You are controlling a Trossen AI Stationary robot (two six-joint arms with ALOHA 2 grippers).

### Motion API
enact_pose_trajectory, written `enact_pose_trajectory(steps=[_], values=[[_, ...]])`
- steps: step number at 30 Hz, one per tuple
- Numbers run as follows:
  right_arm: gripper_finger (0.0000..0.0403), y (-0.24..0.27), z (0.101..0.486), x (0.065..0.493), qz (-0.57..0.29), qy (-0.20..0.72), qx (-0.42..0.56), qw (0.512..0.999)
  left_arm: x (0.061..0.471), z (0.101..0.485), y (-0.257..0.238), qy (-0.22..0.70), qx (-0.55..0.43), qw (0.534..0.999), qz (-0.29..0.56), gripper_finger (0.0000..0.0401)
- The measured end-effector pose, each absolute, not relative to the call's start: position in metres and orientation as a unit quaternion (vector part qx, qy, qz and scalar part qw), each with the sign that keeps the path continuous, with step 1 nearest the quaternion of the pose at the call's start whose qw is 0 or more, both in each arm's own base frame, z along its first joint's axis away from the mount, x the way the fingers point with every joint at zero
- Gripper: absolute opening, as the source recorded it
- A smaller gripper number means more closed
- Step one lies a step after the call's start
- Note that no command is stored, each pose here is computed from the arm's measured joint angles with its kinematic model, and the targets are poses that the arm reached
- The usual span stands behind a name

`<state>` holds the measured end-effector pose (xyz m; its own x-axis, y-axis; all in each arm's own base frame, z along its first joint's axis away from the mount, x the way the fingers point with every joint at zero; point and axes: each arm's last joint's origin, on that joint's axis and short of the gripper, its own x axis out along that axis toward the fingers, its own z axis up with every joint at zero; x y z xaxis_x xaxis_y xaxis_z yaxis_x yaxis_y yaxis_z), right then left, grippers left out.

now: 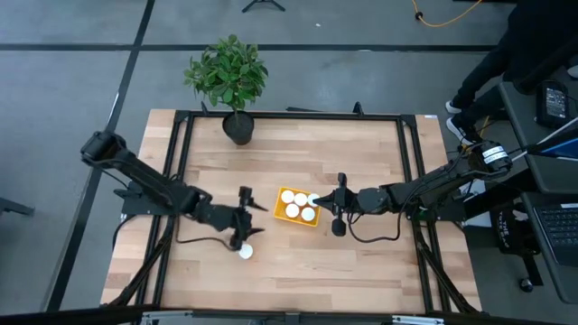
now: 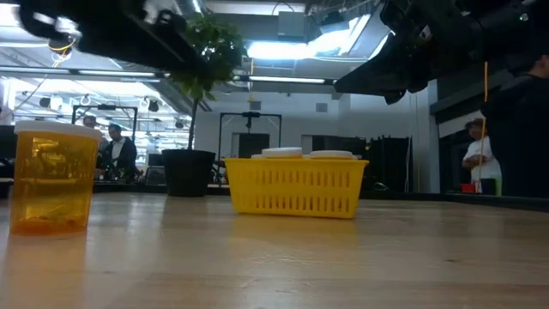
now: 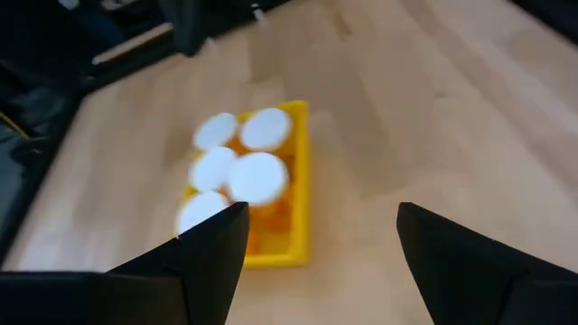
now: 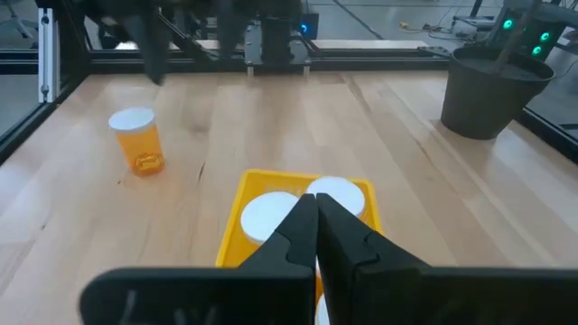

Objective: Pick and place pill bottles into a basket
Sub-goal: Put the orange pill bottle into the yellow bin

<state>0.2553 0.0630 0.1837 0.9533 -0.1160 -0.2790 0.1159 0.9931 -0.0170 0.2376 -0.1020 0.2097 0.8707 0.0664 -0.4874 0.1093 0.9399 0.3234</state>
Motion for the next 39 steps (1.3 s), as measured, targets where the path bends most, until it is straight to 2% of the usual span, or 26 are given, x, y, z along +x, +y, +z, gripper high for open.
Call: enact_pose_trajectory(steps=[6,14,20,25,39], values=[[0.0004,0.063,0.184,0.255,-0.059,0.141,-0.001,0.988,0.22,0.209,-0.129,0.27,0.144,0.952,-0.035,0.0278],[0.0004,0.063,0.184,0.255,-0.06,0.139,0.013,0.988,0.205,0.233,-0.15,0.333,0.098,0.938,-0.017,0.0278],[0.0004,0.063,0.184,0.255,-0.061,0.138,0.014,0.988,0.197,0.237,-0.162,0.352,0.054,0.933,-0.055,0.0278],[0.0004,0.063,0.184,0.255,-0.06,0.139,0.013,0.988,0.192,0.234,-0.166,0.366,0.02,0.929,-0.046,0.0278],[0.0004,0.063,0.184,0.255,-0.062,0.138,0.026,0.988,0.203,0.199,-0.179,0.421,0.022,0.907,-0.022,0.0278]])
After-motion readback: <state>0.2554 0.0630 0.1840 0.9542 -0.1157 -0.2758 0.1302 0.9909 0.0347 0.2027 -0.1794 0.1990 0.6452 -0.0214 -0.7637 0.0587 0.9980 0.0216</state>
